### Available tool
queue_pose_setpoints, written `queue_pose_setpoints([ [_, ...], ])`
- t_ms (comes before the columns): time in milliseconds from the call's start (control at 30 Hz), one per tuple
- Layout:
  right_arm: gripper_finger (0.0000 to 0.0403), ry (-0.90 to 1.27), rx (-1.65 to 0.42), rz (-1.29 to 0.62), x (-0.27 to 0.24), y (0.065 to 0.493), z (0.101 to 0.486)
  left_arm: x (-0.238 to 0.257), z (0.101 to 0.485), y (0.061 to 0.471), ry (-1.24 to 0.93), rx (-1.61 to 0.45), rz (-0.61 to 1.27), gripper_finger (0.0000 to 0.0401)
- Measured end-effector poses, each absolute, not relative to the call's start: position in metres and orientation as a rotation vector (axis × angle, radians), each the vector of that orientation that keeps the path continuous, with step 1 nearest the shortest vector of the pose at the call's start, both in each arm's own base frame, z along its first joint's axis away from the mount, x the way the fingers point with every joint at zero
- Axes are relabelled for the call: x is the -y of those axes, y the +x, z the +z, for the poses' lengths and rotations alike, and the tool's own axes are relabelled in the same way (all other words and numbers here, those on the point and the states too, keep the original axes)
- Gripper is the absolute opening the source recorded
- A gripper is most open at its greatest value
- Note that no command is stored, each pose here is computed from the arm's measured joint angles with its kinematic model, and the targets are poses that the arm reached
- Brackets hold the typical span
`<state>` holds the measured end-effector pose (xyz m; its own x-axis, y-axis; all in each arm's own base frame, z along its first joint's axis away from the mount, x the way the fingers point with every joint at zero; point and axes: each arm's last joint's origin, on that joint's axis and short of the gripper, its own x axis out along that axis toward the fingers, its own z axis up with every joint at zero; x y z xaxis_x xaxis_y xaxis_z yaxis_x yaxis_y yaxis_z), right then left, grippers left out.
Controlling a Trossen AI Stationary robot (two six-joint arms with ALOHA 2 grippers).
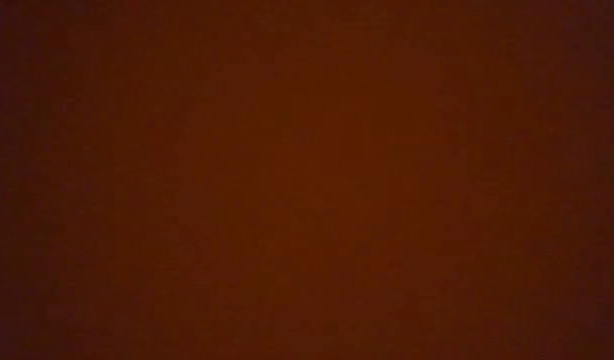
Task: Sort spices by type
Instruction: Put the brown seasoning bottle into the pink bin
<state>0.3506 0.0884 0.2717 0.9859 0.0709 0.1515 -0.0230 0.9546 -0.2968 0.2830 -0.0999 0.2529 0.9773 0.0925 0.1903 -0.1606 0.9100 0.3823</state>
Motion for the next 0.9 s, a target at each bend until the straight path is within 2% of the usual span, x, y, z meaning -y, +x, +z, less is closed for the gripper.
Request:
queue_pose_setpoints([
  [133,0.0187,-0.299,0.159,0.045,-0.088,0.351,0.272,0.099,0.253,0.283,0.367,0.156,0.177,0.0189],
  [467,0.0185,-0.328,0.008,-0.07,-0.085,0.35,0.264,0.096,0.238,0.284,0.369,0.001,0.243,0.0252],
  [633,0.0185,-0.36,-0.039,-0.094,-0.087,0.351,0.277,0.095,0.235,0.284,0.367,-0.041,0.281,0.0258],
  [800,0.0185,-0.407,-0.04,-0.09,-0.093,0.352,0.284,0.095,0.242,0.283,0.341,0.018,0.284,0.0259],
  [900,0.0185,-0.461,-0.084,-0.155,-0.097,0.349,0.287,0.093,0.244,0.281,0.346,-0.005,0.331,0.0259],
])
